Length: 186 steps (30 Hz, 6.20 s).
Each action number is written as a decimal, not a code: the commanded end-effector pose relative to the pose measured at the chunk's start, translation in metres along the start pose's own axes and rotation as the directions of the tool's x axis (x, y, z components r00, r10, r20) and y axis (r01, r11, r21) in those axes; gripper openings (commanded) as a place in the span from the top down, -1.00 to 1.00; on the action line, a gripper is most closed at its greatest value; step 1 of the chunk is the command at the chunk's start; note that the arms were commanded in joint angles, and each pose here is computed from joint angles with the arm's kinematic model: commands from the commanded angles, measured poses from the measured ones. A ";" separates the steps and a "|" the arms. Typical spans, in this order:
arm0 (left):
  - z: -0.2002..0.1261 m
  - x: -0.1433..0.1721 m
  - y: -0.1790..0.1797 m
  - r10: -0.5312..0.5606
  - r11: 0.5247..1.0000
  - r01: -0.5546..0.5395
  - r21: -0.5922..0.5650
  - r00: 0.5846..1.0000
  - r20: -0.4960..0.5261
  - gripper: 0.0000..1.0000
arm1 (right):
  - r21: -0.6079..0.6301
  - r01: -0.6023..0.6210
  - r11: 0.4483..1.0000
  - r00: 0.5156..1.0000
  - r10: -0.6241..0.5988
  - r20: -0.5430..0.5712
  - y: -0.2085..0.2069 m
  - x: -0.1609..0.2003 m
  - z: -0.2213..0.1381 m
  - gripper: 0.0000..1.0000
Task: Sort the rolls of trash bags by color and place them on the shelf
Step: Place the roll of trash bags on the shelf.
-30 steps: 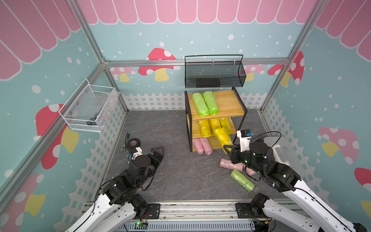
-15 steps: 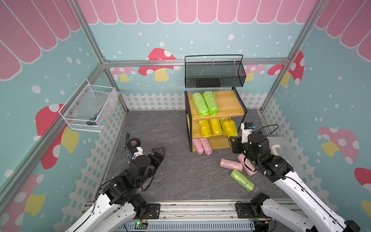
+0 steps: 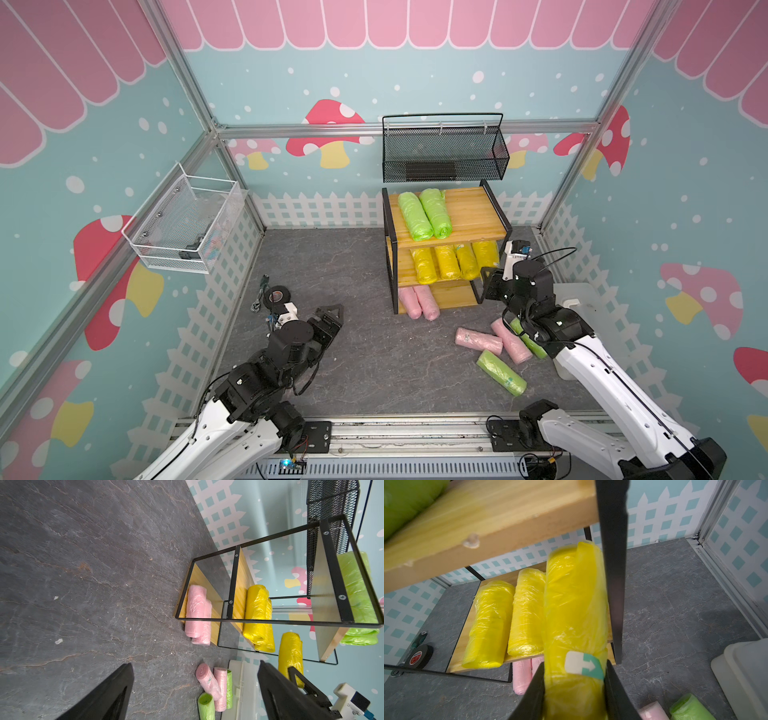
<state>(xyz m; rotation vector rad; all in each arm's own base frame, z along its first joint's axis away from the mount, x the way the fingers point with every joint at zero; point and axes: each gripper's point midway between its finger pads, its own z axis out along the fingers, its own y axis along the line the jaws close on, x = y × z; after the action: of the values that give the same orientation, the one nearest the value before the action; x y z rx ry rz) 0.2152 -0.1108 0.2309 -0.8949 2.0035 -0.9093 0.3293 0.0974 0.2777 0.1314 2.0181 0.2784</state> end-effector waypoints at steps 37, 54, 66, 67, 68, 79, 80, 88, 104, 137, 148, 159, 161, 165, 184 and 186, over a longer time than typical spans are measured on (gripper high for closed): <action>0.003 0.005 0.012 0.047 0.998 -0.047 -0.032 0.999 -0.014 -0.91 | -0.031 -0.043 0.999 0.996 0.040 -0.081 -0.003 0.013 0.043 1.00; 0.004 0.007 0.017 0.052 0.998 -0.053 -0.044 0.998 -0.019 -0.91 | -0.045 -0.056 0.997 0.987 0.049 -0.154 -0.001 0.028 0.060 0.89; 0.007 0.009 0.019 0.052 0.997 -0.053 -0.057 0.998 -0.025 -0.91 | -0.024 -0.075 0.997 0.983 0.070 -0.172 -0.007 0.033 0.060 0.01; 0.007 0.009 0.019 0.052 0.997 -0.053 -0.057 0.998 -0.026 -0.91 | -0.026 -0.075 0.997 0.982 0.069 -0.177 -0.007 0.033 0.059 -0.07; 0.007 0.009 0.019 0.053 0.997 -0.055 -0.058 0.998 -0.027 -0.91 | -0.028 -0.073 0.997 0.982 0.067 -0.179 -0.006 0.033 0.059 -0.11; 0.007 0.008 0.019 0.054 0.997 -0.055 -0.061 0.998 -0.022 -0.91 | -0.038 -0.049 0.998 0.978 0.040 -0.202 -0.007 0.034 0.050 -0.42; 0.007 0.008 0.019 0.056 0.996 -0.058 -0.063 0.998 -0.024 -0.91 | -0.036 -0.046 0.998 0.979 0.038 -0.203 -0.008 0.033 0.049 -0.43; 0.008 0.008 0.019 0.057 0.996 -0.058 -0.063 0.998 -0.023 -0.91 | -0.035 -0.039 0.999 0.978 0.031 -0.206 -0.012 0.032 0.036 -0.47; 0.006 0.008 0.022 0.054 0.997 -0.055 -0.057 0.998 -0.019 -0.91 | -0.077 -0.033 0.996 0.957 0.009 -0.291 -0.011 0.048 0.002 -0.61; -0.001 0.007 0.030 0.046 0.998 -0.047 -0.050 0.999 -0.017 -0.91 | -0.110 -0.388 0.915 0.883 0.335 -0.328 -0.025 0.031 0.010 0.85; 0.000 0.008 0.033 0.048 0.997 -0.049 -0.060 0.999 -0.018 -0.91 | -0.099 -0.411 0.906 0.872 0.359 -0.332 -0.030 0.033 0.021 0.81; 0.001 0.008 0.032 0.053 0.996 -0.055 -0.065 0.998 -0.020 -0.91 | -0.095 -0.433 0.896 0.867 0.386 -0.315 -0.037 0.029 0.042 0.77; 0.002 0.008 0.031 0.055 0.996 -0.056 -0.069 0.998 -0.021 -0.90 | -0.090 -0.439 0.894 0.865 0.393 -0.311 -0.039 0.028 0.046 0.76; 0.003 0.004 0.031 0.061 0.995 -0.060 -0.079 0.998 0.005 -0.91 | -0.081 -0.443 0.893 0.863 0.401 -0.308 -0.042 0.025 0.051 0.76; 0.006 0.005 0.035 0.068 0.993 -0.067 -0.100 0.998 0.005 -0.91 | -0.087 -0.501 0.861 0.835 0.455 -0.309 -0.048 0.023 0.075 0.71; 0.006 0.005 0.035 0.069 0.993 -0.068 -0.101 0.998 0.005 -0.91 | -0.087 -0.508 0.857 0.832 0.462 -0.306 -0.048 0.022 0.077 0.71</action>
<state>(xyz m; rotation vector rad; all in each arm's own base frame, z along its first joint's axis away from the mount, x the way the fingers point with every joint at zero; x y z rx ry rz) 0.2088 -0.1019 0.2018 -0.8937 2.0637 -0.8131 0.3807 0.0686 0.2082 0.5224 2.2422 0.8105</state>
